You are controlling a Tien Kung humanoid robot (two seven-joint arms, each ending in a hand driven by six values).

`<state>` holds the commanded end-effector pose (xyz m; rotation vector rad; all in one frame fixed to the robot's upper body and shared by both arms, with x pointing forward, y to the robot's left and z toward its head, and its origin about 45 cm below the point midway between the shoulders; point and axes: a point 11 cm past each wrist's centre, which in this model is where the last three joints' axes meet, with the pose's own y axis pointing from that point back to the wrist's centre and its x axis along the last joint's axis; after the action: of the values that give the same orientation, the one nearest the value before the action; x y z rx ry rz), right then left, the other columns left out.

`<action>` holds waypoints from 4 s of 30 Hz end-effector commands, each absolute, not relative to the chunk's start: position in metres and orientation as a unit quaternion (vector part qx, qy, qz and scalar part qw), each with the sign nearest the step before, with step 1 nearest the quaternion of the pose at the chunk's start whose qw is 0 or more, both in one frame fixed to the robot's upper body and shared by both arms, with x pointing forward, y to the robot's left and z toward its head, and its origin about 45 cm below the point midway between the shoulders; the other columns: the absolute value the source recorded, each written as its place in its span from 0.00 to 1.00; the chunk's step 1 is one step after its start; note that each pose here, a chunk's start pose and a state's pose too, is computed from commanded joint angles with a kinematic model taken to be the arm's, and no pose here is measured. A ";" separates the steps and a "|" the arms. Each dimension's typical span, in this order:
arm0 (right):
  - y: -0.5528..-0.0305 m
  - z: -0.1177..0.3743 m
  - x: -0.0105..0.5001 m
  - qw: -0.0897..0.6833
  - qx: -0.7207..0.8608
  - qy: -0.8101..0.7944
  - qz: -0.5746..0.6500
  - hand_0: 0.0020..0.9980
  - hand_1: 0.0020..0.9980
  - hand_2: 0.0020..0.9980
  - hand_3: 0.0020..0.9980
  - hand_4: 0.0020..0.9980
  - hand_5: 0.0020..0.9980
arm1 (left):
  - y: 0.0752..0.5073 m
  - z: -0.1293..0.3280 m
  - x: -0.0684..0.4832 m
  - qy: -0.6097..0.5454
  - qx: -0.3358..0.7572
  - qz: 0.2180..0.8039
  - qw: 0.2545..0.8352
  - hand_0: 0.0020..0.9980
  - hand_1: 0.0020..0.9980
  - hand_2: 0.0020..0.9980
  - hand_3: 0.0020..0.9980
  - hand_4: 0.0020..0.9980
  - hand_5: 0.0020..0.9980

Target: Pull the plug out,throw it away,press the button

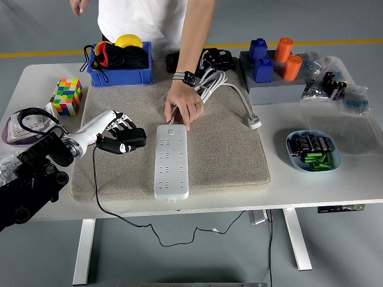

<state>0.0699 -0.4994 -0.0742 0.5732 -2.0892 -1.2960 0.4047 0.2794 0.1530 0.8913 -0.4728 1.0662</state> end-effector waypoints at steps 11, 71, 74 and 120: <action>-0.500 -0.074 0.069 0.306 0.216 -0.787 -0.489 0.74 0.66 0.65 0.61 0.65 0.47 | 0.284 0.142 0.402 -0.196 0.421 0.479 0.745 0.71 0.74 0.70 0.72 0.82 0.00; -0.500 -0.074 0.069 0.307 0.216 -0.788 -0.489 0.74 0.66 0.64 0.61 0.65 0.47 | 0.174 0.149 0.423 -0.185 0.406 0.418 0.792 0.01 0.00 0.11 0.65 0.34 0.00; -0.500 -0.074 0.070 0.307 0.217 -0.788 -0.488 0.74 0.66 0.64 0.61 0.65 0.47 | 0.173 0.150 0.425 -0.186 0.405 0.422 0.790 0.01 0.00 0.11 0.65 0.34 0.00; -0.499 -0.074 0.070 0.305 0.217 -0.788 -0.489 0.74 0.66 0.64 0.61 0.65 0.47 | 0.182 0.164 0.443 -0.212 0.421 0.442 0.764 0.00 0.00 0.11 0.65 0.34 0.00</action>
<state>0.0702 -0.4992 -0.0742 0.5747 -2.0851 -1.2945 0.4429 0.1822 0.1636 0.9143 -0.4599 0.9599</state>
